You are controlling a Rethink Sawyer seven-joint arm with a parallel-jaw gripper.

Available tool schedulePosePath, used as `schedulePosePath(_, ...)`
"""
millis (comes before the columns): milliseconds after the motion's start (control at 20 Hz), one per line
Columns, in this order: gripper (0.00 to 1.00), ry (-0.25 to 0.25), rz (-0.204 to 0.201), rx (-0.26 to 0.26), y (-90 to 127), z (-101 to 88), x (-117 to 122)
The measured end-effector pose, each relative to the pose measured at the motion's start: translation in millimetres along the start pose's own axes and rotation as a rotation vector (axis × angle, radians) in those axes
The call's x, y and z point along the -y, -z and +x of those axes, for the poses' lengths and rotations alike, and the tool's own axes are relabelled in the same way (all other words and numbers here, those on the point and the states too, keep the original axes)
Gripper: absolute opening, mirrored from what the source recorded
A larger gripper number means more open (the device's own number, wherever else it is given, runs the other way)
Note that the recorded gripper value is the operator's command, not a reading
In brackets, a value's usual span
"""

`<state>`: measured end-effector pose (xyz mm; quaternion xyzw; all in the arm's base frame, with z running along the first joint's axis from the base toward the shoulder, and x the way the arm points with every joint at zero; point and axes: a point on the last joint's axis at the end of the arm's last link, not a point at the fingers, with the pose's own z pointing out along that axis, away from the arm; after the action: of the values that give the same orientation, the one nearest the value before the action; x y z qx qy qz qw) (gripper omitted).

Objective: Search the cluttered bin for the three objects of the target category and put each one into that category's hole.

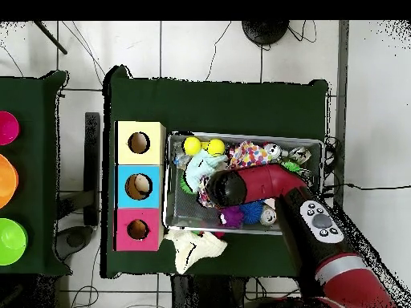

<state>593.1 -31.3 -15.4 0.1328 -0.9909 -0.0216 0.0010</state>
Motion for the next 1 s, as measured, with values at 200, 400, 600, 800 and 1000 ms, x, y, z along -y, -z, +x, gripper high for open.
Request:
schedulePosePath(200,1.0,0.015,0.013,0.033,0,0.5,-5)
schedulePosePath(400,0.0,0.029,0.042,0.049,-1,2.8,-7)
schedulePosePath(600,0.0,0.04,0.053,0.048,-3,5.2,-12)
schedulePosePath(800,0.0,0.076,0.051,0.039,-13,10.9,-34)
schedulePosePath(1000,0.0,0.095,0.029,0.042,-26,15.8,-52)
